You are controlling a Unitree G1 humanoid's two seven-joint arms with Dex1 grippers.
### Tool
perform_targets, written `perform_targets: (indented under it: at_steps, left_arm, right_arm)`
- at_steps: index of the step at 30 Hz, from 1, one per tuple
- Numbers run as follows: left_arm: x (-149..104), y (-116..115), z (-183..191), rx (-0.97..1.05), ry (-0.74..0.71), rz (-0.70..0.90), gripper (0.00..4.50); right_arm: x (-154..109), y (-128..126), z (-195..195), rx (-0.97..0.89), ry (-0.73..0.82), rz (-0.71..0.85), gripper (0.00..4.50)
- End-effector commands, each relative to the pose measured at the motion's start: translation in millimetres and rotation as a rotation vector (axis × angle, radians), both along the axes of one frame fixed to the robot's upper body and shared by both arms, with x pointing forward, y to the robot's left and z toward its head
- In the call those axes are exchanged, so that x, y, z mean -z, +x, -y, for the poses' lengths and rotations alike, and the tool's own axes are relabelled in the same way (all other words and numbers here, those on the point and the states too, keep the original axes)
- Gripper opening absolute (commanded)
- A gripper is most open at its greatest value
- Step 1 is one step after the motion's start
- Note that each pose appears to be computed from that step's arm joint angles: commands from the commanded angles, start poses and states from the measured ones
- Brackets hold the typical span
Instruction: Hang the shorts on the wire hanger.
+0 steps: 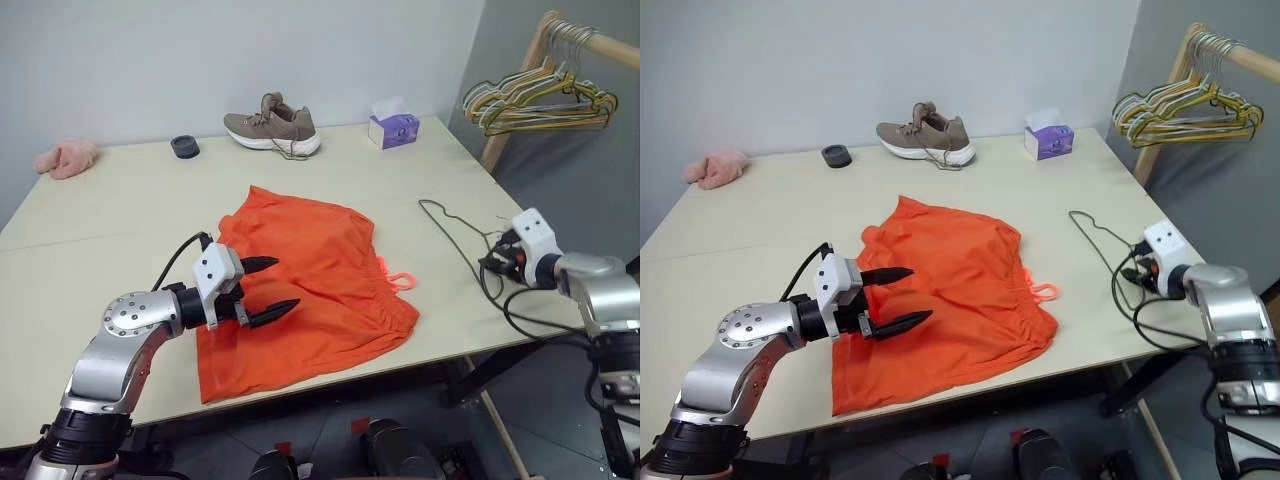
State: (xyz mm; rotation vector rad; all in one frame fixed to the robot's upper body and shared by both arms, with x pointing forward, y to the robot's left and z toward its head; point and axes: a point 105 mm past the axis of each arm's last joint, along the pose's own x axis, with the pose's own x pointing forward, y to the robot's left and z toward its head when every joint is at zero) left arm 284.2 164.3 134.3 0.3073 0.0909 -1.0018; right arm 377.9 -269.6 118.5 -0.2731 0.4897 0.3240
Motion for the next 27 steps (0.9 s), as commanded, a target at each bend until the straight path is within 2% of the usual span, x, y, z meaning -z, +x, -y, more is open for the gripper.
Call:
perform_targets:
  at_steps: [1, 3, 11, 18, 22, 27]
  left_arm:
    - [-13, 1, 3, 0.005, -0.024, 0.036, 4.5]
    - [-14, 2, 4, 0.008, -0.022, 0.034, 4.5]
    - [-17, 2, 10, 0.027, -0.02, 0.042, 4.5]
    - [-25, -3, 19, 0.087, -0.042, 0.036, 4.5]
    - [-35, -7, 27, 0.128, -0.076, 0.035, 4.5]
    - [-38, -5, 27, 0.121, -0.092, 0.038, 4.5]
  right_arm:
    - [-9, 14, 7, 0.11, 0.045, 0.04, 3.55]
    - [-4, 21, 9, 0.159, 0.042, 0.037, 4.22]
    - [26, 36, 8, 0.219, 0.021, -0.03, 4.22]
    - [47, 33, 16, 0.27, 0.041, -0.169, 4.22]
    - [59, 29, 27, 0.272, -0.065, -0.192, 3.38]
    - [74, 24, 23, 0.307, -0.01, -0.235, 1.62]
